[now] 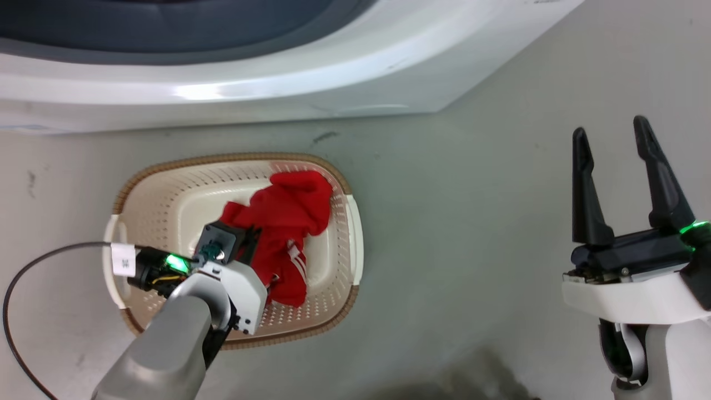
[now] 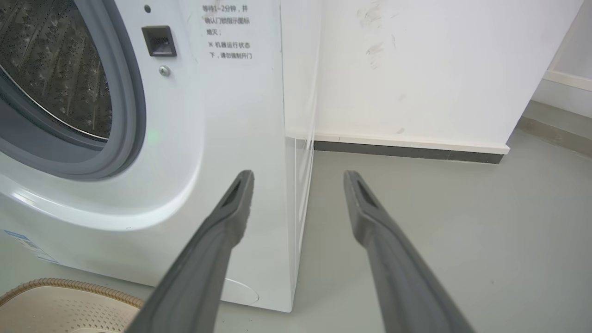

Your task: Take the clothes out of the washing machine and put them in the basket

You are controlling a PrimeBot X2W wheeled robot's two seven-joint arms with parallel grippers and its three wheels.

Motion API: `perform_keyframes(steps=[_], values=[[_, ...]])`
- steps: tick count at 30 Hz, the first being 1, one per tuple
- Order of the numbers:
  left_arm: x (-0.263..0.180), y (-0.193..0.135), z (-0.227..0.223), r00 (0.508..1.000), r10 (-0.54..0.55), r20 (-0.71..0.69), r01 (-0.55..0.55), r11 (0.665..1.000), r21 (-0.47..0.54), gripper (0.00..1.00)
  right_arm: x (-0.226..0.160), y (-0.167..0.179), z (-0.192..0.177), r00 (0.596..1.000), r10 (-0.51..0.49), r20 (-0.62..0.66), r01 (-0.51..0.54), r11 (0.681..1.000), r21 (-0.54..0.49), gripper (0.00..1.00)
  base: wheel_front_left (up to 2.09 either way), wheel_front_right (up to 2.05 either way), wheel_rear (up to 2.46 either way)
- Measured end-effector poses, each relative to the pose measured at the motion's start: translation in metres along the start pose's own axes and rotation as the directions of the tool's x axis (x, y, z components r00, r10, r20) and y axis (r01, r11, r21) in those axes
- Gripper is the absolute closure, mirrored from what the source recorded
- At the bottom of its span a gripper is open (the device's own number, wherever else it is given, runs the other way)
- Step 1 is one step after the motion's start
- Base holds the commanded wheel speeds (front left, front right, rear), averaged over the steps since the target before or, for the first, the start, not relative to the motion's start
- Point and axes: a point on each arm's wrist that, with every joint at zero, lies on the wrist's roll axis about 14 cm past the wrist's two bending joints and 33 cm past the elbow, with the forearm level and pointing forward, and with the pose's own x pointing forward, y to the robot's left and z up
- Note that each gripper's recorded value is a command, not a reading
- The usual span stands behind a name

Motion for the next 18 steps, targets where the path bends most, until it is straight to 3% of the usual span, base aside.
perform_keyframes(steps=[8, 15, 16, 17, 18], values=[[0.038, 0.011, -0.056, 0.977, 0.007, -0.215, -0.006, 1.0, 0.006, 1.0, 0.008, -0.017, -0.028, 0.998, -0.04, -0.053, 0.04, 0.999, -0.008, 0.0, 0.0, 0.0, 0.0], [0.052, 0.003, -0.094, 0.927, -0.033, -0.373, 0.054, 0.997, 0.047, 1.0, 0.009, -0.028, -0.047, 0.993, -0.066, -0.093, 0.064, 0.998, -0.024, 0.0, 0.0, 0.0, 0.0], [0.052, 0.003, -0.094, 0.927, -0.033, -0.375, 0.054, 0.997, 0.046, 0.29, 0.009, -0.028, -0.046, 0.994, -0.066, -0.093, 0.064, 0.998, -0.024, 0.0, 0.0, 0.0, 0.0], [0.051, 0.003, -0.093, 0.927, -0.033, -0.373, 0.054, 0.997, 0.047, 0.0, 0.009, -0.028, -0.045, 0.994, -0.065, -0.09, 0.064, 0.998, -0.024, 0.0, 0.0, 0.0, 0.0], [0.051, 0.002, -0.091, 0.929, -0.033, -0.37, 0.053, 0.998, 0.045, 0.0, 0.009, -0.028, -0.043, 0.994, -0.065, -0.086, 0.063, 0.998, -0.024, 0.0, 0.0, 0.0, 0.0]])
